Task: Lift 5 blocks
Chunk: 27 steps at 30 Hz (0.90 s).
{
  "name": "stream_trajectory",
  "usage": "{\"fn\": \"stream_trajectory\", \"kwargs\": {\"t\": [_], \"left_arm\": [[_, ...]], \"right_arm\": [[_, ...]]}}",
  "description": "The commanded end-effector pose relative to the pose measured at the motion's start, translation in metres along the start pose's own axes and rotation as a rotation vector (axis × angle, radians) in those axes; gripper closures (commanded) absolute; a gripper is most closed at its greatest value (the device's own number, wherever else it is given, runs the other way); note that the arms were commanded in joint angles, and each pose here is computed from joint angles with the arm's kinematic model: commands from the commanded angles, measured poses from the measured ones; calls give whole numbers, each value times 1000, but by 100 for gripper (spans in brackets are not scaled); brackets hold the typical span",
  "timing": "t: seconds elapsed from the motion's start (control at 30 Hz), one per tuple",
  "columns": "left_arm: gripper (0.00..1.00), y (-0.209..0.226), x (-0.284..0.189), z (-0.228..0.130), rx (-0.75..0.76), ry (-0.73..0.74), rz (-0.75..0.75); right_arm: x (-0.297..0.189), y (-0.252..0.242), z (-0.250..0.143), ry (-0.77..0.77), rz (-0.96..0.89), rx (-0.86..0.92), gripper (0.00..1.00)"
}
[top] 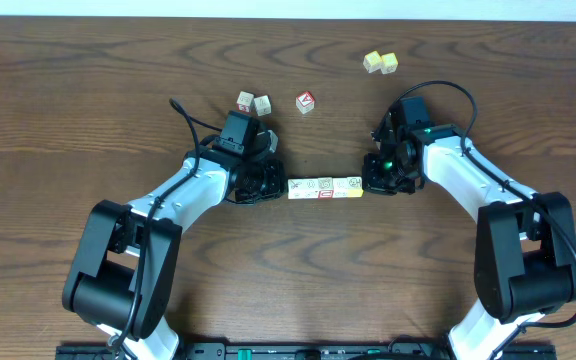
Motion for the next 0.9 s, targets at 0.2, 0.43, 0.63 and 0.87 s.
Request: {"fn": "stream_trajectory", "kwargs": {"t": [0.2,0.43,0.63,0.87], "left_arm": [[93,-15,-5,-9,15,38,-68],[93,-17,-7,-9,15,36,-74],[93,-24,-16,-9,33,16,-94],[93,-26,-19,-9,38,8,-101]], "right_arm": [[-21,35,17,-40,139,-50,99],[-23,36,18,-36,139,-51,99],[-23,36,17,-34,139,-50,99],[-24,38,18,-37,152,-52,99]]}}
Point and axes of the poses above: each gripper's point midway between its finger pads, its own x axis out along the fingers, its own y axis along the line the jaws close on, z = x × y, the point moved 4 cm from there along -x, back along the fingers, and after that the axes turned 15 degrees about -x, right-handed, at the moved point
